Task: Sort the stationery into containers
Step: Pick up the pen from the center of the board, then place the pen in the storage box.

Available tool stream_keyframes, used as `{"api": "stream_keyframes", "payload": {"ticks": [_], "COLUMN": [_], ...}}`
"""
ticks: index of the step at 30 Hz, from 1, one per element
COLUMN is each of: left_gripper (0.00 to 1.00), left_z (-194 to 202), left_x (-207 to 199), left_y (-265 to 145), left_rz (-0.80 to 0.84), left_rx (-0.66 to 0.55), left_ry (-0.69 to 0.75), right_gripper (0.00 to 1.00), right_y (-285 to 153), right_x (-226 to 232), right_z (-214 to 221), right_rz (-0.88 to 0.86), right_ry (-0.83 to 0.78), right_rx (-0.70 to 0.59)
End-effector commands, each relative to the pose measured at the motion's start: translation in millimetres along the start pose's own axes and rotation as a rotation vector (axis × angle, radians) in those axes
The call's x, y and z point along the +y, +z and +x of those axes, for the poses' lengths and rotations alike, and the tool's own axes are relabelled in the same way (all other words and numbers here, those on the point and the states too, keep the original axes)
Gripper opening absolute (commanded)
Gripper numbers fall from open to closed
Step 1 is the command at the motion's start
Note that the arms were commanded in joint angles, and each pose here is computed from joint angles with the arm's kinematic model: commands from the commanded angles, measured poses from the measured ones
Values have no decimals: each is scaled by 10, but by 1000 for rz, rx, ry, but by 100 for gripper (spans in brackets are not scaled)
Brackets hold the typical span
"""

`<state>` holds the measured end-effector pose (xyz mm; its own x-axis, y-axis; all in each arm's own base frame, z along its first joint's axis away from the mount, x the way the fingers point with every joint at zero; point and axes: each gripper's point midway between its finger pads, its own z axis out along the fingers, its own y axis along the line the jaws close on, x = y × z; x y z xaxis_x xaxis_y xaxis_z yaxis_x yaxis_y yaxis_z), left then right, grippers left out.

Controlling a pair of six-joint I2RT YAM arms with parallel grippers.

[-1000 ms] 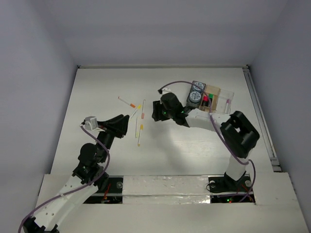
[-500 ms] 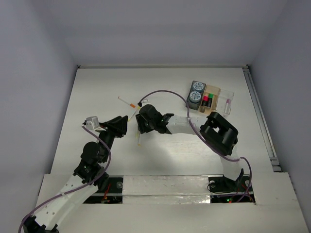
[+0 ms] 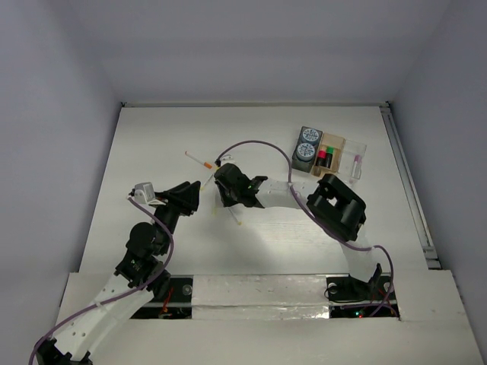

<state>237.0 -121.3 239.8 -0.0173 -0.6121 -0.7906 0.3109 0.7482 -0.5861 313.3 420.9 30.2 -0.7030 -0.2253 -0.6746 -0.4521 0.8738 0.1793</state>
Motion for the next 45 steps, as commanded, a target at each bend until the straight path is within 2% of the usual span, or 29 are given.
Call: {"api": "stream_keyframes", "payload": {"ticks": [1, 3, 6, 8, 11, 12, 13, 15, 19, 22, 26, 27, 29, 30, 31, 32, 34, 39, 45], "left_gripper": [43, 43, 43, 43, 43, 43, 43, 43, 44, 45, 48, 51, 55, 56, 59, 66, 69, 71, 70], "left_z": [-83, -85, -76, -65, -72, -74, -71, -76, -13, 97, 303, 333, 502, 506, 539, 569, 567, 542, 528], "left_x": [-73, -78, -84, -78, -75, -72, -70, -76, -88, -129, -264, -361, -408, -454, -449, -505, -514, -535, -549], "left_y": [-7, -7, -4, -1, -4, -5, -5, -5, 21, 66, 145, 160, 183, 194, 203, 174, 168, 152, 137], "left_rz": [28, 30, 34, 31, 29, 28, 28, 31, 39, 59, 125, 166, 195, 215, 215, 249, 256, 264, 270], "left_rx": [-31, -32, -28, -24, -27, -28, -28, -30, -8, 36, 128, 154, 227, 231, 239, 255, 252, 247, 247], "left_ry": [-18, -19, -19, -18, -17, -17, -17, -18, -12, -5, 10, 9, 18, 9, 7, -2, -11, -16, -21], "right_gripper": [25, 25, 35, 35, 24, 19, 7, 1, 0, 0, 0, 0, 0, 0, 0, 0, 0, 0, 0], "right_y": [-28, -106, -178, -194, -204, -204, -218, -243, -423, -741, -1307, -1541, -1778, -1879, -2080, -2188, -2426, -2506, -2162], "right_x": [-201, -300, -419, -450, -510, -517, -544, -568, -702, -973, -1612, -1996, -2349, -2545, -2927, -3108, -3649, -4370, -4627], "right_z": [183, 245, 354, 421, 544, 557, 577, 541, 228, -238, -865, -1009, -1163, -1187, -1206, -1231, -1179, -1089, -914], "right_rz": [104, 134, 168, 172, 183, 184, 191, 201, 188, 179, 194, 233, 269, 297, 358, 384, 489, 613, 616], "right_ry": [-40, -60, -89, -96, -109, -112, -115, -112, -42, 67, 227, 298, 353, 381, 435, 461, 526, 584, 552], "right_rx": [48, 62, 91, 110, 144, 147, 148, 125, 19, -126, -349, -417, -504, -527, -572, -604, -651, -626, -511]}}
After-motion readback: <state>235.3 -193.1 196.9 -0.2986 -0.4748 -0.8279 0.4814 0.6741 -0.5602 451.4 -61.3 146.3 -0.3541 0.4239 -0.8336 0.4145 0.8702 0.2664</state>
